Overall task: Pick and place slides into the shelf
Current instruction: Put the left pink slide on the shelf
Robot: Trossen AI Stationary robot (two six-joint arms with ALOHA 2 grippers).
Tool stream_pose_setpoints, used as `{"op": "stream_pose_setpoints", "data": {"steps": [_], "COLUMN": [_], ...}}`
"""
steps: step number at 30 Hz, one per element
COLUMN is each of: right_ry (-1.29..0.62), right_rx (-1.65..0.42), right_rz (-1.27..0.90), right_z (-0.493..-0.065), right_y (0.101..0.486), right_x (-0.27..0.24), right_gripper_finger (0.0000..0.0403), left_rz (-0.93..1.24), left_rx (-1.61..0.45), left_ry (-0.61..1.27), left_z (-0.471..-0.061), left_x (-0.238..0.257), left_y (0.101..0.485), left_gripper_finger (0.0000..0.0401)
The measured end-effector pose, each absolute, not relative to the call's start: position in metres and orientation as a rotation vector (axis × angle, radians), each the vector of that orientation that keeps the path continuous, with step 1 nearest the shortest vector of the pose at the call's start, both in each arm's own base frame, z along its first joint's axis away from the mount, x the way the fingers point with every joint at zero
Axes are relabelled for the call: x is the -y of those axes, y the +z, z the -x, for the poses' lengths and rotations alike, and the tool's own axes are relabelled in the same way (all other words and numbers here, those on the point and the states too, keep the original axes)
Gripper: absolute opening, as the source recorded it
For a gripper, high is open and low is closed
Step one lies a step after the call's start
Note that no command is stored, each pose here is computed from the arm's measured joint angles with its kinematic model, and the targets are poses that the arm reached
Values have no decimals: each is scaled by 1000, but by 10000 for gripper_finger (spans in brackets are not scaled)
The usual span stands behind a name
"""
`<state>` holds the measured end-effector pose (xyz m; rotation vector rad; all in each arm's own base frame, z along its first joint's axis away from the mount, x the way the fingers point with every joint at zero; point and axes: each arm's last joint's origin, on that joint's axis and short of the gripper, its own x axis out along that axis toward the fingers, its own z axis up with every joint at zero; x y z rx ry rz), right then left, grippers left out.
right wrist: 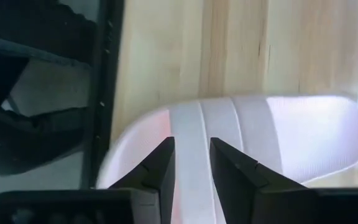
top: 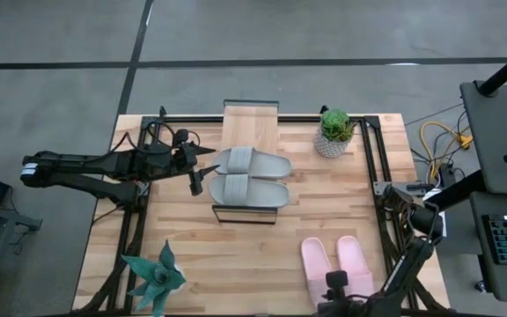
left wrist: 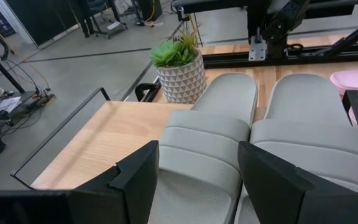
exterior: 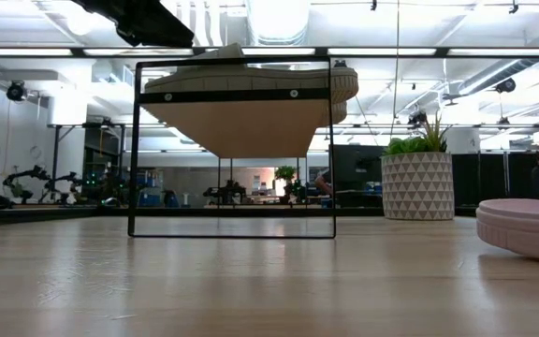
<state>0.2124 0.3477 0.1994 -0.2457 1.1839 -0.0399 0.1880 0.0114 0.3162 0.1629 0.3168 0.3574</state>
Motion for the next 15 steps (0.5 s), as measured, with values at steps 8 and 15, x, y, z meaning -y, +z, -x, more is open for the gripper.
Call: {"op": "stream_pose_setpoints", "data": {"steps": [8, 15], "right_ry": [19, 50], "right_rx": [-1126, -1188], "right_rz": [244, 218], "right_z": [-217, -235], "right_y": [221, 237], "right_x": [-355, -332], "right_gripper_finger": [84, 127], "left_rz": [-163, -163], "left_rx": [-319, -319], "left_ry": [357, 357], "left_z": [-188, -188], "left_x": [-11, -11], "left_y": [316, 315], "left_gripper_finger": [204, 204]}}
